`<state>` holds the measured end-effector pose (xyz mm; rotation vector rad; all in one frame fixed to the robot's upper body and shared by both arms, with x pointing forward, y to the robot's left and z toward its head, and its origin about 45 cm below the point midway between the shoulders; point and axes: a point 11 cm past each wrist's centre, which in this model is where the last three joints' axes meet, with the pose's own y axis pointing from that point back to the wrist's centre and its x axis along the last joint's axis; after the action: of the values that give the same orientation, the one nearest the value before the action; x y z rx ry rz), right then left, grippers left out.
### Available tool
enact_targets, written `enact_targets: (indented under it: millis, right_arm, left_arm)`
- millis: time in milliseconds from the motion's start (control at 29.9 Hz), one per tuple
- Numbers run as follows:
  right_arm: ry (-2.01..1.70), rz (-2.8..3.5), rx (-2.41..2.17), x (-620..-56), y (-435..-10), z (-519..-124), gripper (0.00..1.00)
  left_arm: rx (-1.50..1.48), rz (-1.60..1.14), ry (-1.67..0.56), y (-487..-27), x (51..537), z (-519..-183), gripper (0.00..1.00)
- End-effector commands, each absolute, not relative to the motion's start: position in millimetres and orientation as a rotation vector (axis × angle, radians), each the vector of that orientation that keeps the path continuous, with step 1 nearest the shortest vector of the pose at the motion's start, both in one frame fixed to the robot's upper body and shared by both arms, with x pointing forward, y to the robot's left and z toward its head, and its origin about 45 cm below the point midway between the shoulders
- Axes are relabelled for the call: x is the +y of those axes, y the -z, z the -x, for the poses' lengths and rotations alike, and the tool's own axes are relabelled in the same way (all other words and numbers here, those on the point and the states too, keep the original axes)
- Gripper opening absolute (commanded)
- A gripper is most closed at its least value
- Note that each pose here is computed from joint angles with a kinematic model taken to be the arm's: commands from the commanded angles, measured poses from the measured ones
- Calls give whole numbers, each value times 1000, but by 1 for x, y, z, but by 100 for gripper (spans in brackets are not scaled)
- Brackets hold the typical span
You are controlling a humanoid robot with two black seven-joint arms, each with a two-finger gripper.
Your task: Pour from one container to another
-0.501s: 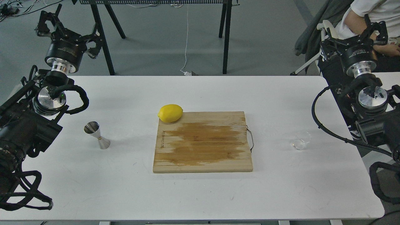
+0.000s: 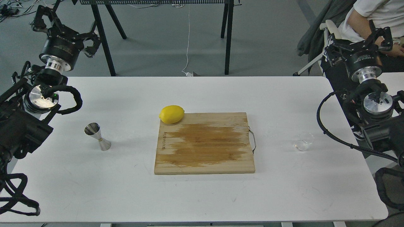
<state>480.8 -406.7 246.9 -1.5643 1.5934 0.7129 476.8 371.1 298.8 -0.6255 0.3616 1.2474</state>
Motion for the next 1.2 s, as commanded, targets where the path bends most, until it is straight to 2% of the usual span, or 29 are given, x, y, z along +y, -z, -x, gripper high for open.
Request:
enact_targets:
  millis: [0, 201, 401, 635, 802, 936, 1170]
  right_arm:
    - [-707, 1553, 1621, -418, -242, -475, 100]
    - [-705, 1537, 1657, -429, -233, -467, 100]
    - [-708, 1512, 1691, -441, -223, -458, 100]
    - [-720, 1504, 1710, -444, -215, -452, 100]
    - [-720, 1504, 1710, -444, -215, -452, 100]
    - [-708, 1488, 1712, -446, -215, -451, 100]
    - [-704, 1480, 1718, -448, -213, -450, 100]
  left_arm:
    - [279, 491, -1126, -321, 355, -462, 100]
    - [-121, 71, -1066, -341, 311, -437, 100]
    - [-390, -219, -863, -315, 284, -368, 100]
    - [-619, -467, -802, -257, 314, -322, 99]
    - [-638, -554, -848, -242, 346, -300, 97]
    - [-618, -649, -802, -211, 364, -265, 94]
    - [-834, -840, -724, -169, 384, -231, 94]
